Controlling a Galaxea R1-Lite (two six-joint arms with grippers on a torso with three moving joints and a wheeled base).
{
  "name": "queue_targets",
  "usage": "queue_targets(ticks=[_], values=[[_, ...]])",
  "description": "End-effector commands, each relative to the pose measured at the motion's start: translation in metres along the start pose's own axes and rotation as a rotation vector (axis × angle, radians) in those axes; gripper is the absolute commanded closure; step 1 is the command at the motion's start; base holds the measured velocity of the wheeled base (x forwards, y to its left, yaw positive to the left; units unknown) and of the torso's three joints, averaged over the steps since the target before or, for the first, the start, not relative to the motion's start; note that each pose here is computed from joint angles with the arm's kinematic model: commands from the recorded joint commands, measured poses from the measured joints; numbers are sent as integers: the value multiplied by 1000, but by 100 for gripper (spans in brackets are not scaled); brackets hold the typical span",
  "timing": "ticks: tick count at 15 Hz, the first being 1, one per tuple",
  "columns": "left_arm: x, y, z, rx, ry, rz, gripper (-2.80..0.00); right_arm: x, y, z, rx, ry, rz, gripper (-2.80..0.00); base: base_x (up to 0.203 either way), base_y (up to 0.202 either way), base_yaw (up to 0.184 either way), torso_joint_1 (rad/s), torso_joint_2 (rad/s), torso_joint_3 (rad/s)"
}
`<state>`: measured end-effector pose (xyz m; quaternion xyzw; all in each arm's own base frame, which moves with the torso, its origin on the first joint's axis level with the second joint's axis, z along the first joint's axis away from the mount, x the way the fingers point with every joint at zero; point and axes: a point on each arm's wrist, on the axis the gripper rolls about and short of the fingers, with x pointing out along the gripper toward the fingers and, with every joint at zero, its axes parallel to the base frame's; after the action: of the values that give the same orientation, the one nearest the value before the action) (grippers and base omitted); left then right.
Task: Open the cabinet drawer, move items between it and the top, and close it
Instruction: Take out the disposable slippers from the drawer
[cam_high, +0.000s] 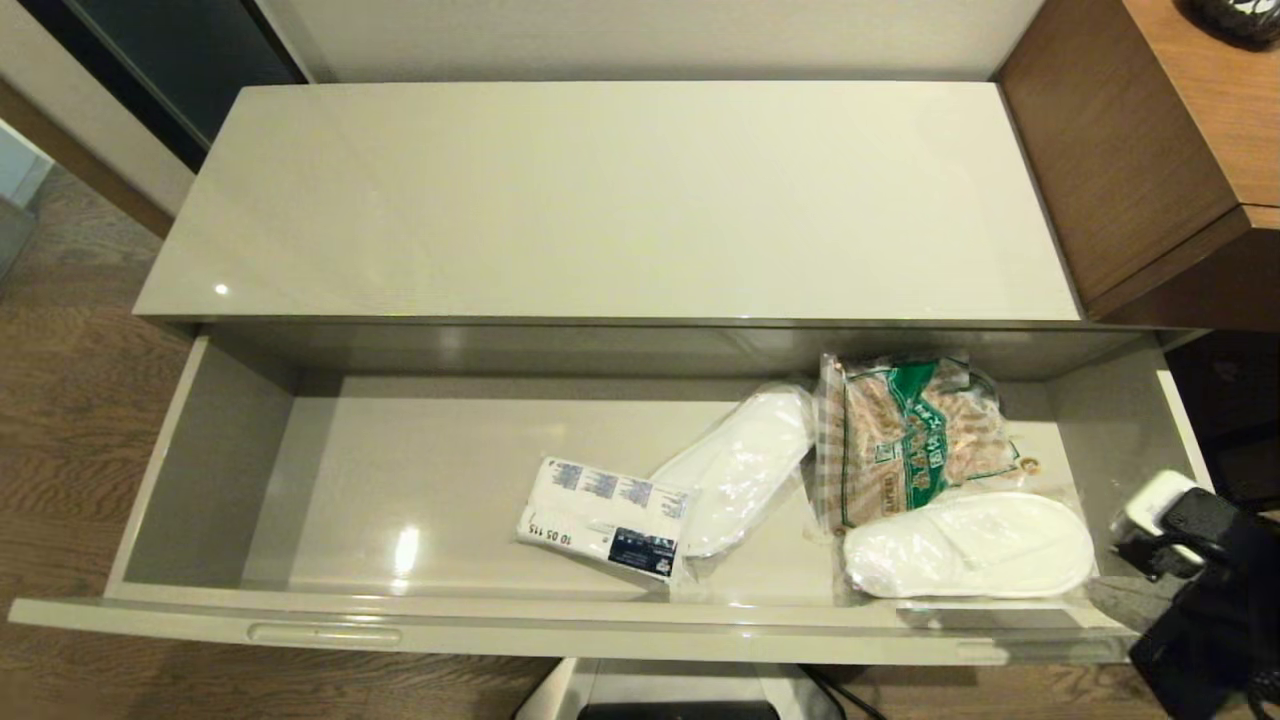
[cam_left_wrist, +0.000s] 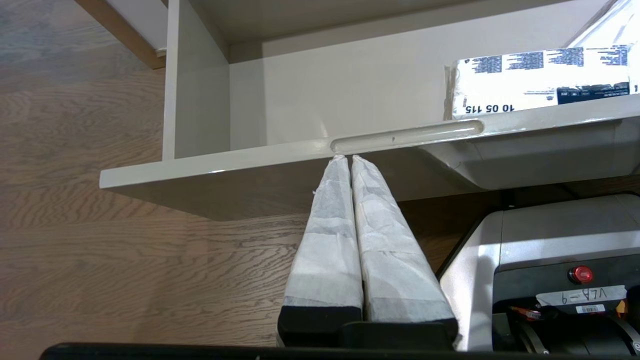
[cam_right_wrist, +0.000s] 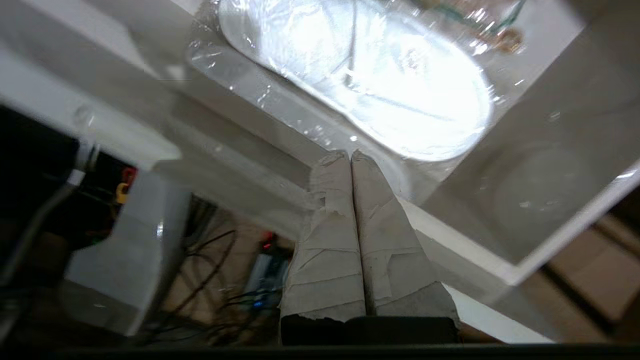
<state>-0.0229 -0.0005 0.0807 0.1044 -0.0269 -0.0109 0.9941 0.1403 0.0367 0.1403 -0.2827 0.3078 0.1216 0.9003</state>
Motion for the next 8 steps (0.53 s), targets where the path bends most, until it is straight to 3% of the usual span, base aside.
queue_targets(ticks=[1, 3, 5, 8], values=[[0, 0, 0, 1, 1, -1, 0, 35, 6, 2, 29, 129, 53, 0, 0, 0, 0, 0, 0, 0], [0, 0, 0, 1, 1, -1, 0, 54, 7, 11, 71, 142, 57, 0, 0, 0, 0, 0, 0, 0], [0, 0, 0, 1, 1, -1, 0, 65, 11, 23, 105, 92, 56, 0, 0, 0, 0, 0, 0, 0], [0, 0, 0, 1, 1, -1, 0, 99, 44, 52, 71, 41, 136, 0, 0, 0, 0, 0, 0, 0]])
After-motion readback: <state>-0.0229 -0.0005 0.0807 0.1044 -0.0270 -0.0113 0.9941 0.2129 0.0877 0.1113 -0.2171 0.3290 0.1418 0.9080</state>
